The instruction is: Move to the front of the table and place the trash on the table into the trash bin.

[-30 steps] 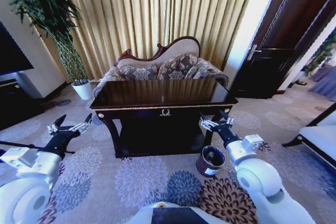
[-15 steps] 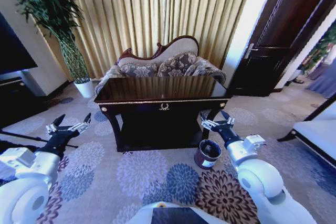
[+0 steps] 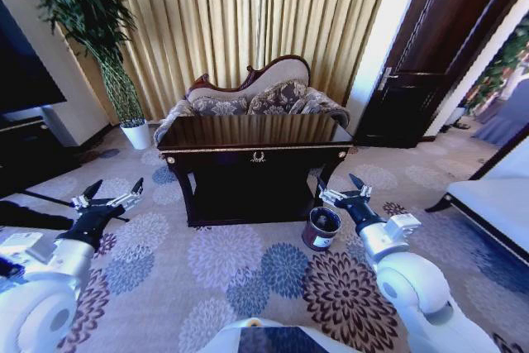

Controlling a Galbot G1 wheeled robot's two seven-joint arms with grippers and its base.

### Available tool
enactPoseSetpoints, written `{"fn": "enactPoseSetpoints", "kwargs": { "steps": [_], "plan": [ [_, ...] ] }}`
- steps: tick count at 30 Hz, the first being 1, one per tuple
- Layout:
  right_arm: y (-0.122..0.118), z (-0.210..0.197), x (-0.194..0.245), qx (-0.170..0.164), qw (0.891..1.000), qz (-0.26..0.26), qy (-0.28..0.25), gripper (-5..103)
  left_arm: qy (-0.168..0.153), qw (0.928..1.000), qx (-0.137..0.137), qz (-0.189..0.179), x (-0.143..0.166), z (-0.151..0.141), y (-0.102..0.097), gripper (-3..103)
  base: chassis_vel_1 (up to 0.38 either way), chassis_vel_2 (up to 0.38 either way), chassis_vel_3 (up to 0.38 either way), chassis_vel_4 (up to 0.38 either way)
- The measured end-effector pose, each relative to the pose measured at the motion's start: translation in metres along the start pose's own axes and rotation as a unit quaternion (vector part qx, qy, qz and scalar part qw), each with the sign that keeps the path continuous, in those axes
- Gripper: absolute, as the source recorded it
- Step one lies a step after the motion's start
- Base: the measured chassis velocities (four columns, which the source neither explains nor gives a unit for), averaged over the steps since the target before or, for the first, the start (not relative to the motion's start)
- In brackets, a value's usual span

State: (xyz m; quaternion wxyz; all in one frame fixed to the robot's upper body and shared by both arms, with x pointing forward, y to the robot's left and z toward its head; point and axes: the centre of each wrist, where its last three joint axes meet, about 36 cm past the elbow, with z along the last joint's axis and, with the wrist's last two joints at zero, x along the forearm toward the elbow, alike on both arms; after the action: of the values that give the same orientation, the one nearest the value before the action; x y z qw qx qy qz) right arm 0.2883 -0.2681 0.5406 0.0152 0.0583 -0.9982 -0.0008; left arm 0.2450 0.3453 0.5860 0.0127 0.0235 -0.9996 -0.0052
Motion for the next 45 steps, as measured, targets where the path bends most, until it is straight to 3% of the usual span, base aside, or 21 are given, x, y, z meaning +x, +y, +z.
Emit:
{"fn": "enactPoseSetpoints", "kwargs": {
  "steps": [31, 45],
  "plan": [
    [0.0027, -0.0028, 0.0043, -0.003, 1.0, -0.002, -0.003, 100, 0.001, 1.0, 0.001, -0.001, 0.0007, 0.0002, 0.0006, 100, 0.182, -0.184, -0.172, 0.197],
    [0.0005, 0.0048, 0.0007, -0.004, 1.0, 0.004, -0.012, 100, 0.0, 1.0, 0.004, -0.001, 0.0004, 0.0007, -0.0001, 100, 0.111, -0.086, -0.12, 0.082]
  ]
}}
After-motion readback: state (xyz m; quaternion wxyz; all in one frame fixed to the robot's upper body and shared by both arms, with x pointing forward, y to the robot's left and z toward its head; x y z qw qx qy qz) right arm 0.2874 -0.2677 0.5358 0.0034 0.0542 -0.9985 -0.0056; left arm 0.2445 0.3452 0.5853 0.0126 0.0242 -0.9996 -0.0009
